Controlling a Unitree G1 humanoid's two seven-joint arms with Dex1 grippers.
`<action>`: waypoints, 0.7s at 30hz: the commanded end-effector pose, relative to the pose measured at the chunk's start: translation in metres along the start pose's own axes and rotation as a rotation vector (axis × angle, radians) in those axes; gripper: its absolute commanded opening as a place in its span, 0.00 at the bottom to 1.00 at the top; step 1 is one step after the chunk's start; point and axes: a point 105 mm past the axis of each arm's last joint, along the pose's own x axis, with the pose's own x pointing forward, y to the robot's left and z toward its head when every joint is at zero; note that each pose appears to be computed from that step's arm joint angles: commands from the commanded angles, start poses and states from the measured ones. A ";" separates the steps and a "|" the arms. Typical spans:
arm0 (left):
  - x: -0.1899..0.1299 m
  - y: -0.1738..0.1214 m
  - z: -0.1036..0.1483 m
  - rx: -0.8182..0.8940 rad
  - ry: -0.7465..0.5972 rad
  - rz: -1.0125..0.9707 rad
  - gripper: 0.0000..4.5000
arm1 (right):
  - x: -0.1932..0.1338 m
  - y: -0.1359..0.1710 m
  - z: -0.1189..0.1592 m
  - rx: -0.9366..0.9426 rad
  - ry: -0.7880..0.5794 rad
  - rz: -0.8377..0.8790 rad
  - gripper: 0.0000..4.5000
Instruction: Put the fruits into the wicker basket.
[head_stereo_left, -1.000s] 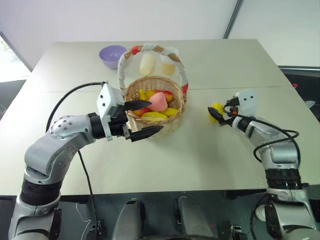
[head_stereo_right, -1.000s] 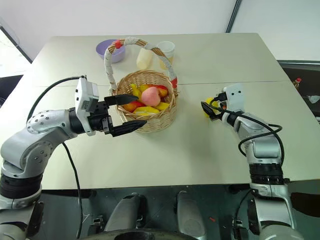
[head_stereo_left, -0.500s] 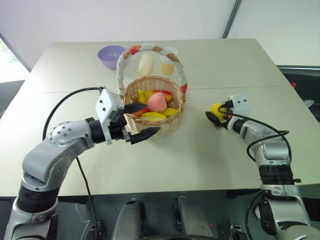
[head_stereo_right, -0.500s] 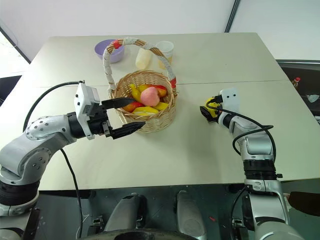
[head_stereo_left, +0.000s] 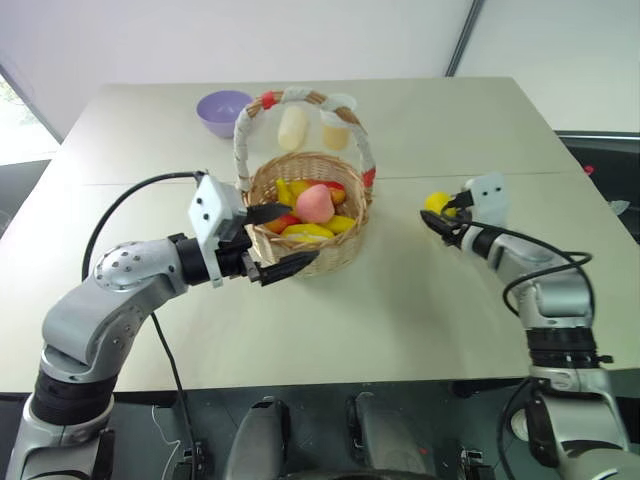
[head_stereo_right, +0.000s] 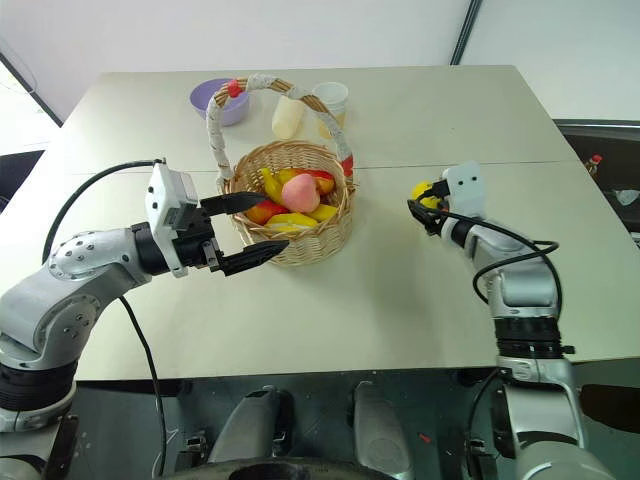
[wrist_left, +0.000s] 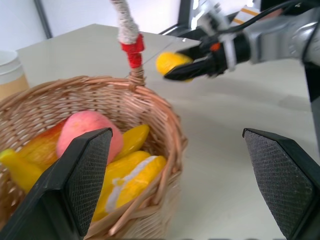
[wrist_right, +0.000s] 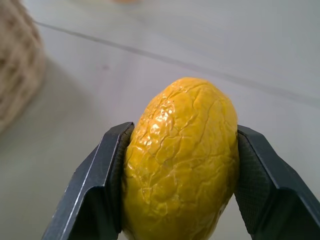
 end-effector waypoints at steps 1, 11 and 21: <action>-0.012 0.008 0.009 0.038 -0.026 0.038 1.00 | -0.031 0.031 0.050 -0.164 -0.176 0.243 0.52; -0.046 0.033 -0.002 0.044 0.023 0.181 1.00 | -0.048 0.128 0.088 -0.174 -0.275 0.715 0.52; -0.057 0.036 0.003 0.052 0.002 0.241 1.00 | 0.051 0.155 0.106 -0.102 -0.229 0.480 0.52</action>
